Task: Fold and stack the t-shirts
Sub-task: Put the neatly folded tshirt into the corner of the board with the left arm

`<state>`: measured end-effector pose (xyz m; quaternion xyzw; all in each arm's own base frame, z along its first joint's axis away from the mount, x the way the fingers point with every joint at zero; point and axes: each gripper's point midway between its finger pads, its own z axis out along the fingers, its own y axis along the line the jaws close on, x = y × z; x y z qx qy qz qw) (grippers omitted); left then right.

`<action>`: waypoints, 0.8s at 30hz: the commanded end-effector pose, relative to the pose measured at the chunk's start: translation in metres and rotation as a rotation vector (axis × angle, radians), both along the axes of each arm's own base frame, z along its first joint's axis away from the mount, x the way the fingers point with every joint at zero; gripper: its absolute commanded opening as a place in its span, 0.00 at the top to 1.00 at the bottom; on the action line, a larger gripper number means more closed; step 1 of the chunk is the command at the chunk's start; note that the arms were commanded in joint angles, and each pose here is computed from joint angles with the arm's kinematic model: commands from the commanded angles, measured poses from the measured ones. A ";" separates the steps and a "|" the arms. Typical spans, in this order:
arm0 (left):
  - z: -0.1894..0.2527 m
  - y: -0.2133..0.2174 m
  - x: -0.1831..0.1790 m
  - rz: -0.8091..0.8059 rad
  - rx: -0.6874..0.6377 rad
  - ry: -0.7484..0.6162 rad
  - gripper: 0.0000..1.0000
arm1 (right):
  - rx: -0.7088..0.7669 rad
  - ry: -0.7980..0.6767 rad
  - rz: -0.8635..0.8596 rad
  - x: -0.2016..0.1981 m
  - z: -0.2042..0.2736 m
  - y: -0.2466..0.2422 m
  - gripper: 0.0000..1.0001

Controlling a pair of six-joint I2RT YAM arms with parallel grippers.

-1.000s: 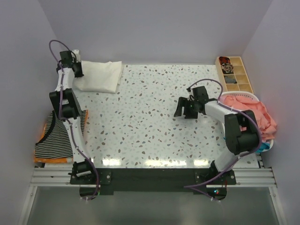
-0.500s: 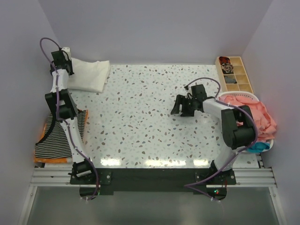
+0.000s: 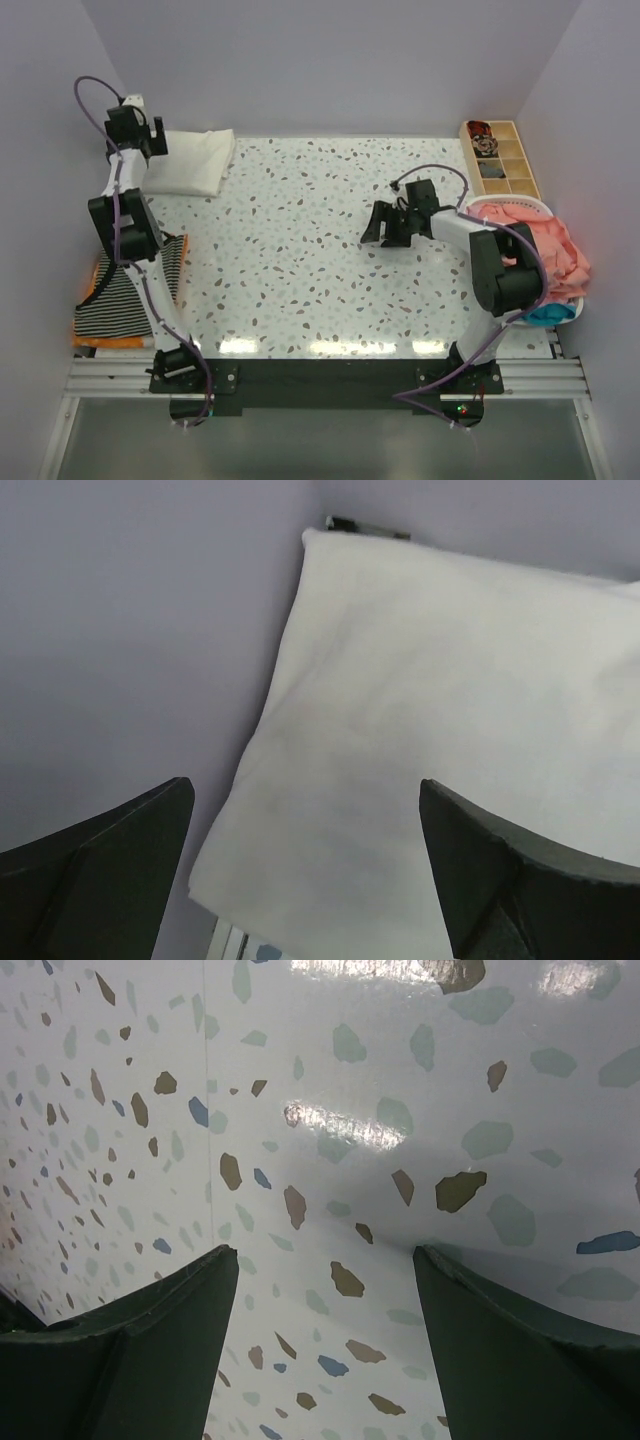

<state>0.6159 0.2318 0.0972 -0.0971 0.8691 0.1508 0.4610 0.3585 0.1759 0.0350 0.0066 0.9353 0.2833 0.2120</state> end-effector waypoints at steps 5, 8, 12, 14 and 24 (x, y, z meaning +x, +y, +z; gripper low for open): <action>0.239 -0.144 -0.018 -0.241 -0.133 -0.461 0.00 | -0.037 -0.114 0.003 -0.002 0.034 -0.002 0.23; 0.256 -0.220 -0.046 -0.411 -0.283 -0.483 0.00 | -0.070 -0.165 -0.017 -0.001 0.051 -0.010 0.23; 0.234 -0.302 -0.106 -0.515 -0.437 -0.447 0.00 | -0.110 -0.233 -0.055 -0.002 0.071 -0.022 0.02; 0.232 -0.348 -0.128 -0.617 -0.459 -0.464 0.00 | -0.153 -0.262 -0.098 -0.004 0.081 -0.032 0.01; 0.157 -0.450 -0.251 -0.696 -0.445 -0.281 0.00 | -0.270 -0.403 -0.175 -0.029 0.113 -0.052 0.01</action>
